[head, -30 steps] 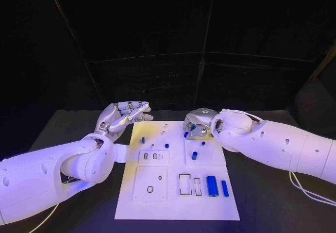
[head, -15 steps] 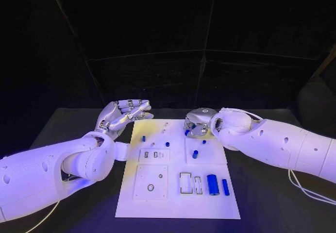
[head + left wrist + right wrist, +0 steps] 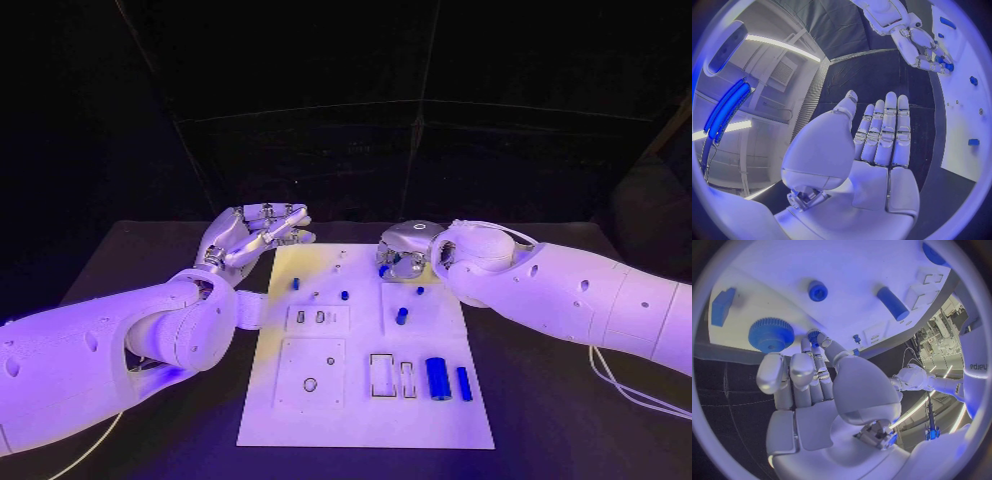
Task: Assemble the parts on the task board
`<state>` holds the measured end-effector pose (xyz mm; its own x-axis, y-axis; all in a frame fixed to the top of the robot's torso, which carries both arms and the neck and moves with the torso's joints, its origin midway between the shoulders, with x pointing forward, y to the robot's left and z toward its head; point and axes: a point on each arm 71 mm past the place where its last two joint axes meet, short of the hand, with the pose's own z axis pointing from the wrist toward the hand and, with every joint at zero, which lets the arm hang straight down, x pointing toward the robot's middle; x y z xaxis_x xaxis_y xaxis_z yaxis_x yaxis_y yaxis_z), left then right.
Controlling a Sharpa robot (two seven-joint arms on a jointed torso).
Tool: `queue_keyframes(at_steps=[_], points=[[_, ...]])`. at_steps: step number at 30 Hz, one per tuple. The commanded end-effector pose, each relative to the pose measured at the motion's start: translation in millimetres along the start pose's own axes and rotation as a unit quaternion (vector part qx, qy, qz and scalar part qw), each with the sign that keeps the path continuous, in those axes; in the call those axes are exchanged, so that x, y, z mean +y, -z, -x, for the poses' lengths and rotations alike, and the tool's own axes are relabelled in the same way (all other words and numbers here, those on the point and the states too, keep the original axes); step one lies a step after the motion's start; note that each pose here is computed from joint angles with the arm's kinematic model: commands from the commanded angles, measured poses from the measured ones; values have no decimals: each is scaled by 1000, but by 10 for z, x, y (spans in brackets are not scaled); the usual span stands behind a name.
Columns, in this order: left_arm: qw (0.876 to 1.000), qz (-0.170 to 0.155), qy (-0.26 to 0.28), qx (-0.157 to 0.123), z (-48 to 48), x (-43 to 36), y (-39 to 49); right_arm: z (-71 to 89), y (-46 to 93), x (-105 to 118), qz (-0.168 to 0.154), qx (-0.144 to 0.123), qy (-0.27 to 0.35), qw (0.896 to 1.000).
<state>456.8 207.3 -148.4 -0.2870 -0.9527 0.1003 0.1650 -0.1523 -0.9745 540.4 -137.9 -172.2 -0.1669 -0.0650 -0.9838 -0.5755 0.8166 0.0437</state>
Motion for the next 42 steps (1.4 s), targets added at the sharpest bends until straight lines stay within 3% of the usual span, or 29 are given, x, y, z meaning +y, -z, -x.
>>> queue_keyframes(at_steps=[1,7,12,25,30,42], points=[[1000,-4,0,6,-9,-17,-4,-10,-9,4,3,9,4,1000],[1000,-4,0,6,-9,-21,-8,-8,-23,4,1,6,4,1000],[1000,-4,0,6,-4,-24,-8,26,-12,18,3,-17,2,1000],[1000,-6,-3,2,34,-36,-9,232,75,110,16,-151,-19,988],[1000,-6,-3,3,33,-35,-15,239,17,131,13,-155,-28,987],[1000,-6,-1,5,19,-26,-33,208,-198,243,15,-132,-41,990]])
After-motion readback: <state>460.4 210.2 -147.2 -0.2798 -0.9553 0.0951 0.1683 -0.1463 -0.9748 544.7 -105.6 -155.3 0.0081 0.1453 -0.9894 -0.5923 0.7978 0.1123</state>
